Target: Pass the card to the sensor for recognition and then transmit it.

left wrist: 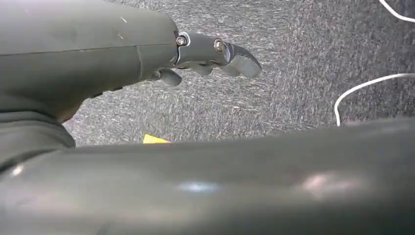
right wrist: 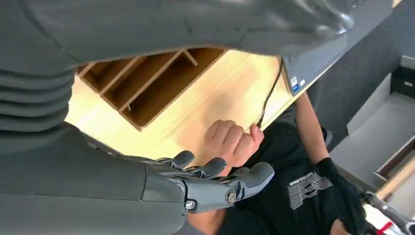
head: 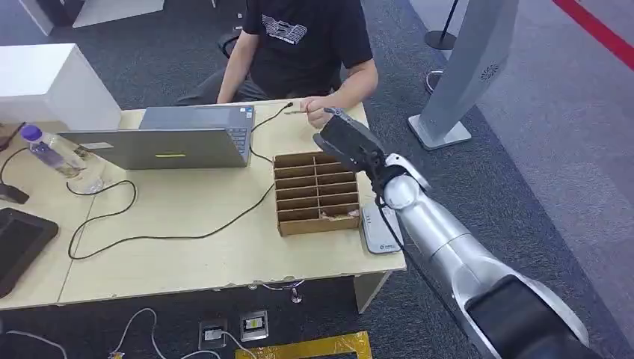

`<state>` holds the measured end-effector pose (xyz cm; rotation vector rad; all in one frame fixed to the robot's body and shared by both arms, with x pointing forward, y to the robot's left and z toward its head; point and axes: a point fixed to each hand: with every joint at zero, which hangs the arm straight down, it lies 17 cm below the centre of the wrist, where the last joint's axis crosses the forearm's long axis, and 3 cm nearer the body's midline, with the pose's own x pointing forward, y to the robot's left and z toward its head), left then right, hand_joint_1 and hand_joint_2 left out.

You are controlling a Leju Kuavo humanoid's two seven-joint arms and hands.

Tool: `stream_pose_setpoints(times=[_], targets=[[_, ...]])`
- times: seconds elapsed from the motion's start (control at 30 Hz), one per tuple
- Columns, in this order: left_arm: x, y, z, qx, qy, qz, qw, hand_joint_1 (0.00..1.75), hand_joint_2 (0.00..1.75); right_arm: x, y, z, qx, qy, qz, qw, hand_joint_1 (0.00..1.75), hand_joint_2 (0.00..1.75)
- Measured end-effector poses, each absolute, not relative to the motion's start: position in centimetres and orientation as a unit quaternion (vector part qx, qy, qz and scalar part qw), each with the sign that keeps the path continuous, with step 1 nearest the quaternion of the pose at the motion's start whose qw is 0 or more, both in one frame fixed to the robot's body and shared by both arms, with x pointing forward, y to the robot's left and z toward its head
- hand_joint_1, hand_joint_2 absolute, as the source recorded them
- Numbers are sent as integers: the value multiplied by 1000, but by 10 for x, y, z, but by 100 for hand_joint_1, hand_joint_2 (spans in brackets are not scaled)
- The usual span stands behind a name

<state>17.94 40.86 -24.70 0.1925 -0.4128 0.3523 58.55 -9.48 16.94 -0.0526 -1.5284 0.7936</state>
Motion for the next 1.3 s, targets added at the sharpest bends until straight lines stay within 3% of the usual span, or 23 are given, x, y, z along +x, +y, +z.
stream_pose_setpoints(times=[0.37, 0.63, 0.8, 1.1, 1.3], targets=[[150, 414, -254, 102, -185, 195, 958, 0, 0, 572, -115, 197, -8, -654, 338, 677, 0, 175], [149, 420, -254, 114, -184, 212, 953, 0, 0, 575, -146, 252, -128, -702, 367, 596, 0, 175], [149, 421, -253, 115, -185, 217, 952, 0, 0, 568, -169, 239, -197, -689, 388, 580, 0, 175], [147, 430, -252, 130, -182, 228, 948, 0, 0, 529, -241, 187, -431, -605, 485, 462, 0, 175], [147, 431, -252, 130, -183, 228, 948, 0, 0, 497, -240, 173, -486, -578, 530, 386, 0, 175]])
